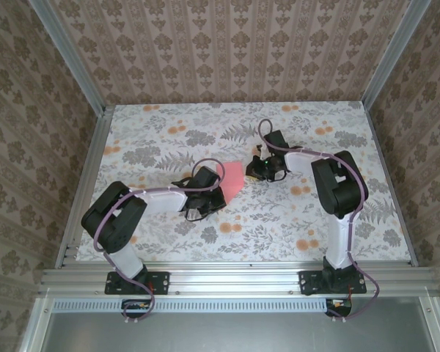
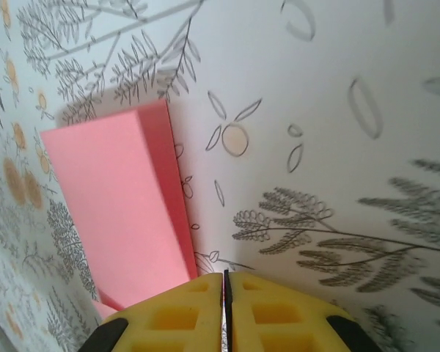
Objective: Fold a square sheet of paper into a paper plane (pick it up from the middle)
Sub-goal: Third fold the triangle at the center of the table.
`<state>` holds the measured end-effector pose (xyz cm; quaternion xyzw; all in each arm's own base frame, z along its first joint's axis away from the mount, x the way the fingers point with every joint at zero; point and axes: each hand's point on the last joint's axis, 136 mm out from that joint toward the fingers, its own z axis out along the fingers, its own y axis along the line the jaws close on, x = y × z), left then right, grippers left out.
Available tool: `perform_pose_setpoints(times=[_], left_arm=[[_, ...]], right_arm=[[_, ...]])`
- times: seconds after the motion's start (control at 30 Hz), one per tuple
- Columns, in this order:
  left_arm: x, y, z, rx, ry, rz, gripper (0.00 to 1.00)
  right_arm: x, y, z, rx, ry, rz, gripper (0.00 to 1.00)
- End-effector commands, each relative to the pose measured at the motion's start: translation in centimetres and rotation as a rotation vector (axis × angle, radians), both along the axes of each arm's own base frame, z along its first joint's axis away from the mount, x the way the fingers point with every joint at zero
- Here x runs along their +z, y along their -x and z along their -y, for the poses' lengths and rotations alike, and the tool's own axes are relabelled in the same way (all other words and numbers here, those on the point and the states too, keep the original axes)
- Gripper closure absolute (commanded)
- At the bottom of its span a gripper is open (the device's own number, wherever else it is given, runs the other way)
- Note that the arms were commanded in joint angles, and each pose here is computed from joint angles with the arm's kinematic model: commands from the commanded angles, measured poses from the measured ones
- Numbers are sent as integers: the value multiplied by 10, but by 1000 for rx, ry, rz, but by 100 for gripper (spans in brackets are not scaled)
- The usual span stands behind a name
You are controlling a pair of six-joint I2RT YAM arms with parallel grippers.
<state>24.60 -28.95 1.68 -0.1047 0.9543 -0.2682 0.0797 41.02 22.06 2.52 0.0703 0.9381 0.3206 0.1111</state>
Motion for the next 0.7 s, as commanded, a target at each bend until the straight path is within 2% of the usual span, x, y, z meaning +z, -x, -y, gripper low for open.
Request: perform_pose_setpoints(times=[0.0, 0.2, 0.33, 0.47, 0.67], left_arm=[[-46, 43, -49, -15, -235, -173, 100], [-44, 40, -48, -13, -232, -160, 100], [-43, 38, -47, -12, -230, -157, 100], [-42, 38, -46, -15, -226, -155, 100], [-39, 39, -46, -25, -221, -148, 100]], right_arm=[[45, 11, -15, 76, -14, 113, 88], [34, 61, -48, 162, -31, 47, 88], [16, 78, -70, 207, -45, -10, 88], [3, 78, -73, 213, -35, -46, 88], [-21, 59, -51, 157, 33, -84, 89]])
